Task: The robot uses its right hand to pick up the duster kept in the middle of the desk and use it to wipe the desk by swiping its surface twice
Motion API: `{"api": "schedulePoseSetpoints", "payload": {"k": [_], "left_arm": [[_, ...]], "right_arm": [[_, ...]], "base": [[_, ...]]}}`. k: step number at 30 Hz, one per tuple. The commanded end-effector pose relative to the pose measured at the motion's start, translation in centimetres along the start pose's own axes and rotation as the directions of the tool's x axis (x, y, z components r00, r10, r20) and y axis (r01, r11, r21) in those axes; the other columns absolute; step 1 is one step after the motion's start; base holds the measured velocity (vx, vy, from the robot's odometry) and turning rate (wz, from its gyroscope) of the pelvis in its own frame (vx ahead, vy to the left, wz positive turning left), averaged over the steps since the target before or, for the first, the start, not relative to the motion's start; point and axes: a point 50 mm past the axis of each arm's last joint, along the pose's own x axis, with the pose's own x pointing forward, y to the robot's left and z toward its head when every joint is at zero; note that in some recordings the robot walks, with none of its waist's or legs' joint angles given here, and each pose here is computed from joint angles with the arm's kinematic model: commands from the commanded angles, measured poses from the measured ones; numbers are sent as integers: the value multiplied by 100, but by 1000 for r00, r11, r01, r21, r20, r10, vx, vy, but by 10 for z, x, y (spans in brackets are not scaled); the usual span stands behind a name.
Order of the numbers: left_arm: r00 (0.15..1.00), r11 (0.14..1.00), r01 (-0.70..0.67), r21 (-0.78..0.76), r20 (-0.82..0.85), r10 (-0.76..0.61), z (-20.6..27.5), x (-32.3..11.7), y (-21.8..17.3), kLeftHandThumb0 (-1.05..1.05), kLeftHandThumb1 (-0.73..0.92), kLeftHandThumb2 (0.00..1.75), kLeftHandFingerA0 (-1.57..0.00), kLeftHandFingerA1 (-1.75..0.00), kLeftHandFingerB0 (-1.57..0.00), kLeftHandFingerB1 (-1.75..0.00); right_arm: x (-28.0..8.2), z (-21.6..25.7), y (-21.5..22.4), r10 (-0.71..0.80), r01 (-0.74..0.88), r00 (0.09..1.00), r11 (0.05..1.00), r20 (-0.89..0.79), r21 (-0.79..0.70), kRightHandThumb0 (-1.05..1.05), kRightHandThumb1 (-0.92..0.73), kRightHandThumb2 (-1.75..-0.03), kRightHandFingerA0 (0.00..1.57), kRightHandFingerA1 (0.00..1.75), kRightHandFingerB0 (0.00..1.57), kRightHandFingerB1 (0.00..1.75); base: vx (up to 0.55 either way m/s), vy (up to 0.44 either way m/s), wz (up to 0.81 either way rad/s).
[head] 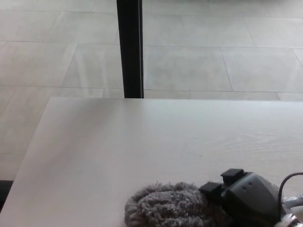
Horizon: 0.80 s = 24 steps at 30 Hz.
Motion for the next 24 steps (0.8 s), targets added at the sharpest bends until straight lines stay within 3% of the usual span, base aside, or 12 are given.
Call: {"api": "schedulePoseSetpoints", "payload": {"k": [1, 3, 4, 5, 7, 10, 11, 17, 18, 19, 20, 24], "left_arm": [[1000, 1000, -7, -23, 12, 7, 2, -2, 4, -61, 65, 126, -30, -86, -9, -73], [1000, 999, -3, -32, 19, 3, 2, -2, 3, -62, 65, 126, -31, -87, -10, -74], [1000, 1000, -3, -31, 16, 3, 0, -2, 4, -100, 91, 75, -37, -122, -27, -113], [1000, 999, 0, -36, 14, 1, -1, -2, 3, -61, 62, 124, -30, -85, -11, -74], [1000, 999, 6, -32, 12, -5, -2, -2, 2, -62, 64, 125, -31, -87, -10, -74], [1000, 1000, 8, -30, 8, -8, -4, -1, 0, -61, 63, 125, -31, -86, -11, -74], [1000, 999, 12, -39, 9, -12, -4, -1, 0, -60, 61, 123, -31, -85, -12, -74], [1000, 998, 15, -56, 17, -14, -5, -2, 0, -60, 61, 123, -33, -86, -12, -74], [1000, 999, 14, -51, 17, -13, -5, -2, 0, -97, 92, 78, -40, -122, -27, -112], [1000, 998, 24, -54, 19, -23, -5, -2, 0, -101, 91, 76, -37, -121, -26, -112], [999, 998, 35, -57, 23, -33, -5, -2, -1, -96, 75, 119, -56, -107, -34, -93], [998, 995, 63, -79, 36, -60, -6, -2, -3, -97, 74, 117, -58, -108, -38, -95]], "right_arm": [[29, -6, -7, 12, -11, 999, 1000, -52, 26, -27, -55, -62, 94, 166, 94, 75], [36, -7, -7, 14, -12, 998, 1000, -58, 21, -29, -54, -61, 98, 169, 95, 73], [46, -8, -8, 8, -7, 997, 1000, -70, 12, -30, -52, -61, 101, 169, 98, 74], [50, -10, -8, -1, 2, 997, 1000, -83, 4, -31, -51, -60, 98, 163, 98, 73], [56, -16, -10, 16, -20, 994, 999, -110, -36, -30, -53, -56, 97, 164, 97, 69], [58, -26, -11, 42, -51, 987, 997, -153, -56, -22, -52, -63, 90, 163, 95, 77], [56, -38, -15, 85, -107, 981, 987, -176, -119, -28, -50, -55, 91, 162, 92, 64], [20, -94, -22, 138, -234, 941, 925, -308, -301, -33, -50, -55, 90, 162, 90, 58], [14, -101, -24, 141, -248, 935, 916, -325, -315, -34, -52, -55, 91, 163, 90, 60], [4, -113, -27, 153, -275, 921, 906, -358, -322, -29, -50, -55, 91, 162, 92, 65], [-7, -123, -29, 157, -300, 909, 890, -387, -343, -29, -50, -57, 89, 166, 89, 76], [-49, -150, -34, 170, -400, 848, 826, -502, -397, -29, -49, -57, 89, 165, 87, 66]], "base": [[0, 0, 0], [0, 0, 0], [0, 0, 0], [0, 0, 0], [0, 0, 0], [0, 0, 0], [0, 0, 0], [0, 0, 0], [0, 0, 0], [0, 0, 0], [0, 0, 0], [0, 0, 0]]}}
